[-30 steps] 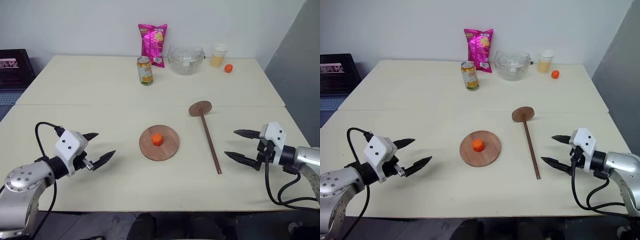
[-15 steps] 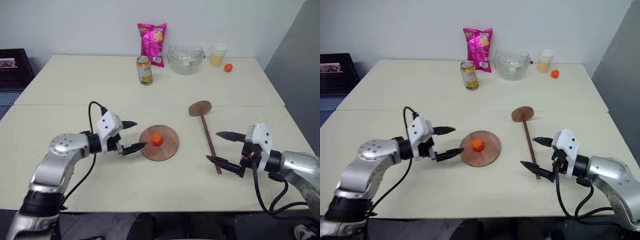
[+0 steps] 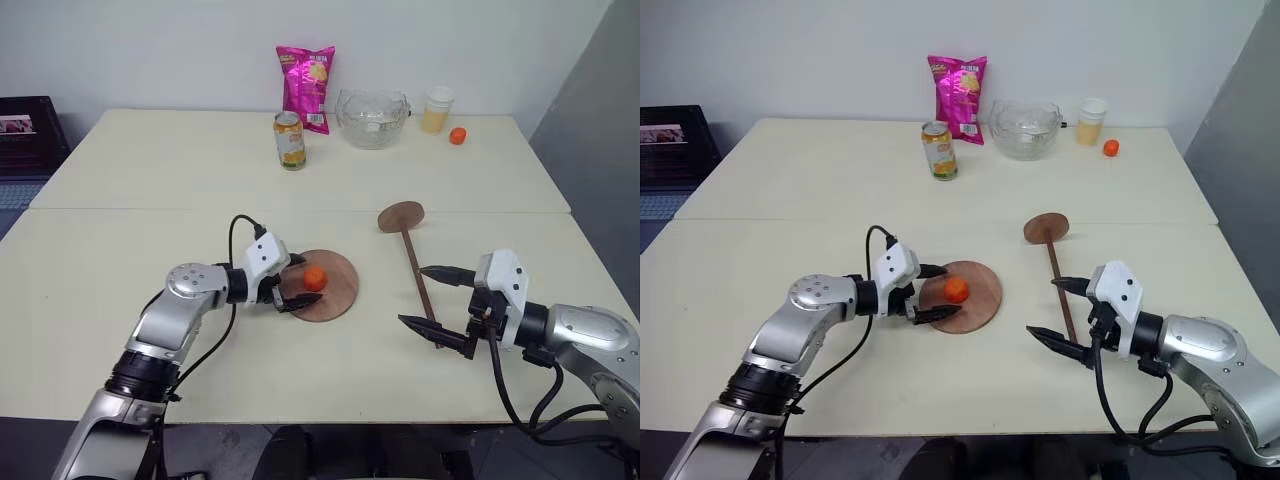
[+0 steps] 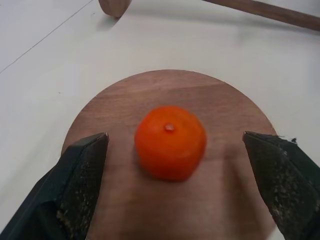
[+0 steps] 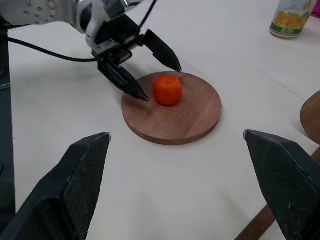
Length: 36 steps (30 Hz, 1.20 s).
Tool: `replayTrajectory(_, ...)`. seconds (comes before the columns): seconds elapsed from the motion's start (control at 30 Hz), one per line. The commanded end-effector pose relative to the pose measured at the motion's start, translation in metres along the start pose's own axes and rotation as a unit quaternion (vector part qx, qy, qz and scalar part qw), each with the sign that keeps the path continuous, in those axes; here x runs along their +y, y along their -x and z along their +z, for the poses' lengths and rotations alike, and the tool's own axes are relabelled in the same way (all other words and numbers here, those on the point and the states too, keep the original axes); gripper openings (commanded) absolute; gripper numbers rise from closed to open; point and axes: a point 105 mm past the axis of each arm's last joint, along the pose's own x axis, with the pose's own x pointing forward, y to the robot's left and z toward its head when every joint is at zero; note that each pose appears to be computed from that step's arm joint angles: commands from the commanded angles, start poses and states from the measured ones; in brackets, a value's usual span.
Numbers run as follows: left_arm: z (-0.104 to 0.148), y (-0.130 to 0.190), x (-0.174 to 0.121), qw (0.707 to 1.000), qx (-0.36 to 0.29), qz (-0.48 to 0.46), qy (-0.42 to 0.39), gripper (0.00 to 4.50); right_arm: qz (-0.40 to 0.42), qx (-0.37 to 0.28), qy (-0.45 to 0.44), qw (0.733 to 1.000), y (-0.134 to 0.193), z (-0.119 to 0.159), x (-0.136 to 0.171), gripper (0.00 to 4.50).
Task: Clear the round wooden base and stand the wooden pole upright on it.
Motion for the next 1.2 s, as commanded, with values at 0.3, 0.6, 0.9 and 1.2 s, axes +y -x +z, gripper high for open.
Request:
replayTrajectory(0.3,0.004,-0.012,-0.001,1.0,-0.019,-0.014,-0.019,2.8,0.03,-0.023,0.022,0.999,-0.002,0.014,0.012,4.5)
replayTrajectory(0.6,0.007,0.0,0.005,0.998,-0.049,0.026,-0.004,1.37,0.034,-0.02,0.029,0.999,-0.003,0.012,0.012,4.5)
replayTrajectory(0.9,-0.015,0.106,0.08,0.936,-0.052,0.344,0.047,1.2,0.062,-0.033,0.041,0.997,-0.009,0.021,0.014,4.5)
replayTrajectory(1.2,-0.067,0.195,0.101,0.831,-0.01,0.54,0.133,1.18,0.147,-0.068,0.066,0.985,-0.033,0.037,0.018,4.5)
